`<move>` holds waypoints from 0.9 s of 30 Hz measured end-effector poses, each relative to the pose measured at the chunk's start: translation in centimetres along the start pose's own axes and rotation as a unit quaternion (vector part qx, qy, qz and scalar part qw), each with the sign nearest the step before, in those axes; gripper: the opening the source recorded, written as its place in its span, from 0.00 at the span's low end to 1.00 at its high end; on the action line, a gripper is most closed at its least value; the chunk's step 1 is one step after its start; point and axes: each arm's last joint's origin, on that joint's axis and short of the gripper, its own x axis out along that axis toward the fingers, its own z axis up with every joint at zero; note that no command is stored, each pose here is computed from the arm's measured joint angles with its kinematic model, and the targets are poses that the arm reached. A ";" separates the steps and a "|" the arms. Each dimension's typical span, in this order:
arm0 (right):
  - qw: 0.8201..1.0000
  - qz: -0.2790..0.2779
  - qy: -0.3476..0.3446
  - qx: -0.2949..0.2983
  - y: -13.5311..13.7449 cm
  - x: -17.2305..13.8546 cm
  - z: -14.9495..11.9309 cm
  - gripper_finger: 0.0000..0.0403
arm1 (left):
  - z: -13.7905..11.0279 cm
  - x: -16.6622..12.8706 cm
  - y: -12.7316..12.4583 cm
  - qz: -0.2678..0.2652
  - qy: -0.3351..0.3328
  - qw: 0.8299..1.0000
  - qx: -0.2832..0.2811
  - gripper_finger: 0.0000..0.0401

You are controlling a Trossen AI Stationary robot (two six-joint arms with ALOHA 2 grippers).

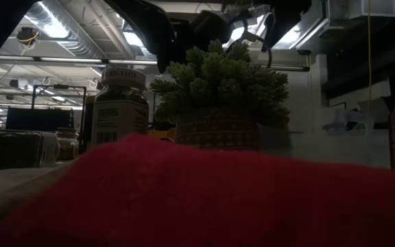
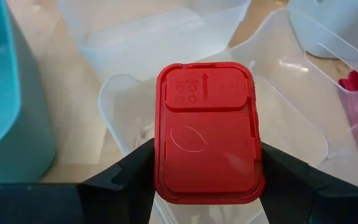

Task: Sort spices by type
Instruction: Put the top red seasoning can into the left transparent bin, then put the red seasoning can into the left transparent bin

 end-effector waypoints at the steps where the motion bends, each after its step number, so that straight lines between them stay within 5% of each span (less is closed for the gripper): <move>1: 1.000 0.000 0.000 0.000 0.0 0.0 0.0 0.70 | 0.0 0.0 -0.1 -0.001 -0.001 1.000 0.001 0.54; 27: 1.000 0.003 0.010 -0.001 0.1 0.0 -0.2 0.70 | 1.4 -1.2 -0.4 -0.001 -0.029 0.999 0.026 0.61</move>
